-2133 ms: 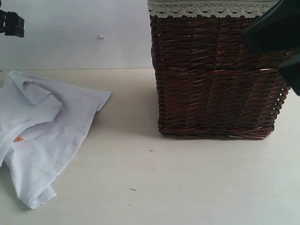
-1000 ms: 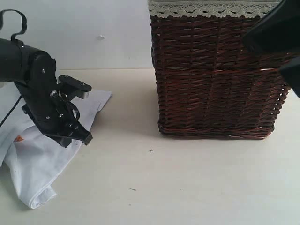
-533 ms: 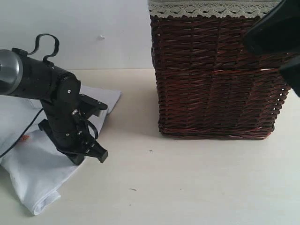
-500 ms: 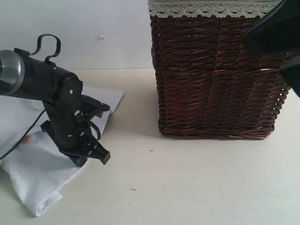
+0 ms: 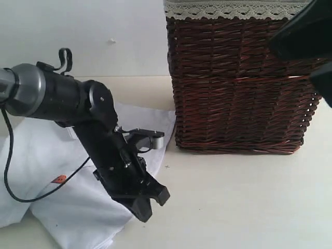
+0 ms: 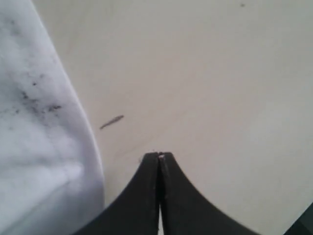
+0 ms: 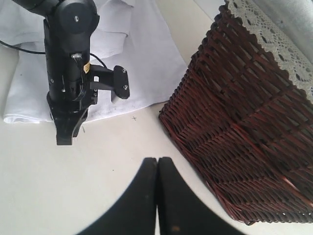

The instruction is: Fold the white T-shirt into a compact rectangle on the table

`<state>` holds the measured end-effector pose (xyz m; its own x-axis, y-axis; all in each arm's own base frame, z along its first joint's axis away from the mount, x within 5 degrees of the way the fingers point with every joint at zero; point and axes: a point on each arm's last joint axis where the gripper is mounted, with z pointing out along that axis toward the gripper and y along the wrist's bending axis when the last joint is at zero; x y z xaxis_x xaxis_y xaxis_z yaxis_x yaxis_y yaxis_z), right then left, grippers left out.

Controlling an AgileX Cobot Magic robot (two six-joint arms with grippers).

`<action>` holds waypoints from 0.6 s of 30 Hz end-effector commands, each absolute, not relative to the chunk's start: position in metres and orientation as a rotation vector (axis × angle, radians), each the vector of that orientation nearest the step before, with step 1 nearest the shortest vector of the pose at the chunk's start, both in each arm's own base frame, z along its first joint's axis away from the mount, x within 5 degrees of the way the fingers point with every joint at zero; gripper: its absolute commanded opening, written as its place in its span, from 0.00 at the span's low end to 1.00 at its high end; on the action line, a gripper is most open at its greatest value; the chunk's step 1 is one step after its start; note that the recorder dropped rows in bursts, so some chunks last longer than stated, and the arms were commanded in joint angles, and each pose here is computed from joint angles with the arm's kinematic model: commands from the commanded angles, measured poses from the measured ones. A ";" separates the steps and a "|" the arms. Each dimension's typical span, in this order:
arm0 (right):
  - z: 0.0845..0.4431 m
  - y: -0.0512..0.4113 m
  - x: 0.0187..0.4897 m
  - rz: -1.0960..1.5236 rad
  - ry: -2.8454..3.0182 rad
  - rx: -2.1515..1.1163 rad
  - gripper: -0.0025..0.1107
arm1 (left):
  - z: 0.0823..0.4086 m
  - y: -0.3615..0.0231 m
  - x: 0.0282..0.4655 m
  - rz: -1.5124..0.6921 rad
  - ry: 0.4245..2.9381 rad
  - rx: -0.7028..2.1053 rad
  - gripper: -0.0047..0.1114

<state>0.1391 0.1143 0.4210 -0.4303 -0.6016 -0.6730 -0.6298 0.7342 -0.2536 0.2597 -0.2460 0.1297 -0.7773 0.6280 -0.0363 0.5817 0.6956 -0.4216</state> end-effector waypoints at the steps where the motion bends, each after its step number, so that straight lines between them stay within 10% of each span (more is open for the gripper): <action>1: 0.420 0.113 0.139 0.040 2.157 -0.917 0.02 | 0.167 -0.230 0.264 0.541 -2.902 -1.060 0.04; 8: 0.419 0.112 0.139 0.032 2.172 -0.920 0.02 | 0.188 -0.162 0.283 -0.194 -3.110 -0.850 0.22; 13: 0.418 0.112 0.139 0.034 2.175 -0.921 0.02 | 0.167 -0.154 0.280 -0.209 -3.118 -0.851 0.55; 18: 0.418 0.112 0.138 0.032 2.177 -0.921 0.02 | 0.158 -0.158 0.290 -0.198 -3.242 -0.928 0.57</action>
